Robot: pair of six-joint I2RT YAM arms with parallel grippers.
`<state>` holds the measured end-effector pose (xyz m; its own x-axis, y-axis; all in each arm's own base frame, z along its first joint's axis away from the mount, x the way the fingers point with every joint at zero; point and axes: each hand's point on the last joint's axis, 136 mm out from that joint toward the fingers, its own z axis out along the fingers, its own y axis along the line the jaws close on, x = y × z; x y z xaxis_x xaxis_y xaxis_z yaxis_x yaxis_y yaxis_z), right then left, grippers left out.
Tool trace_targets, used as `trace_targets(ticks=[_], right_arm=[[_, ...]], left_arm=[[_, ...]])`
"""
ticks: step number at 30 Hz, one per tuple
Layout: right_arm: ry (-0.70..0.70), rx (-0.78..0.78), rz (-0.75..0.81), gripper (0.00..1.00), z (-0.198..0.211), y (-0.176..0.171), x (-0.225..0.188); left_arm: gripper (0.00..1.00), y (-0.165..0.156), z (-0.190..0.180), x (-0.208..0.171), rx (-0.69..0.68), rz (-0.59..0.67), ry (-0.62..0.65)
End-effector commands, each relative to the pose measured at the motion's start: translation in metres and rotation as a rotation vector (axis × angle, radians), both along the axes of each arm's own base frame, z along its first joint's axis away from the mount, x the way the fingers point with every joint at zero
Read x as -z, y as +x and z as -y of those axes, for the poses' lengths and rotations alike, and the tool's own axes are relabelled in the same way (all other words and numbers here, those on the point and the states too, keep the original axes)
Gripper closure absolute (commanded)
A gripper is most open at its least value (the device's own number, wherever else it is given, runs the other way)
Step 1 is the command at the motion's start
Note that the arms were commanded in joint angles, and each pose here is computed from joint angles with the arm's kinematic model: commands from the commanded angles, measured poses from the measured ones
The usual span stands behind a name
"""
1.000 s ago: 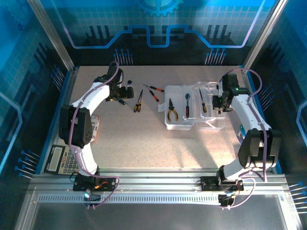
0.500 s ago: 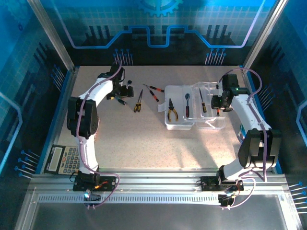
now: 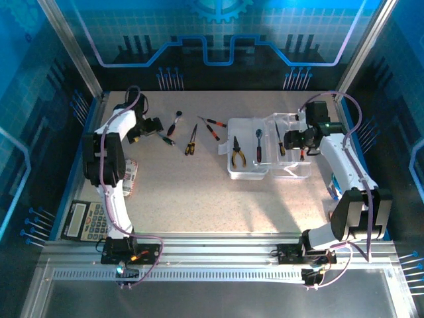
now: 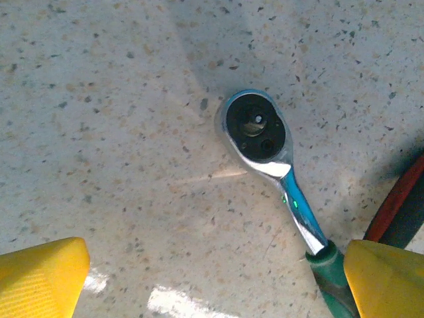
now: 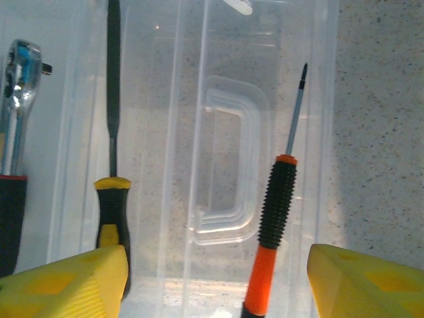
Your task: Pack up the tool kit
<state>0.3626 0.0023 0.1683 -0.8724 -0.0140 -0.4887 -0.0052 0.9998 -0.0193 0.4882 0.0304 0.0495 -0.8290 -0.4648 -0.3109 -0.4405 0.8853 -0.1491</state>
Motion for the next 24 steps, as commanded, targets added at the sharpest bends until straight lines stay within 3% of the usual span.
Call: trace_targets(ticks=[1, 5, 11, 24], right_arm=[[0.012, -0.037, 0.018, 0.23, -0.012, 0.000, -0.010], [0.012, -0.048, 0.023, 0.17, -0.015, 0.000, -0.012], [0.015, -0.059, 0.035, 0.16, -0.018, 0.000, -0.016], [0.004, -0.065, 0.041, 0.15, -0.016, -0.006, -0.019]], left_arm=[[0.01, 0.011, 0.005, 0.005, -0.001, -0.006, -0.010], [0.01, 0.021, 0.003, 0.010, 0.002, -0.016, 0.000], [0.04, 0.029, -0.005, 0.022, 0.013, -0.051, 0.047], [0.33, 0.029, -0.003, 0.031, 0.095, -0.128, 0.095]])
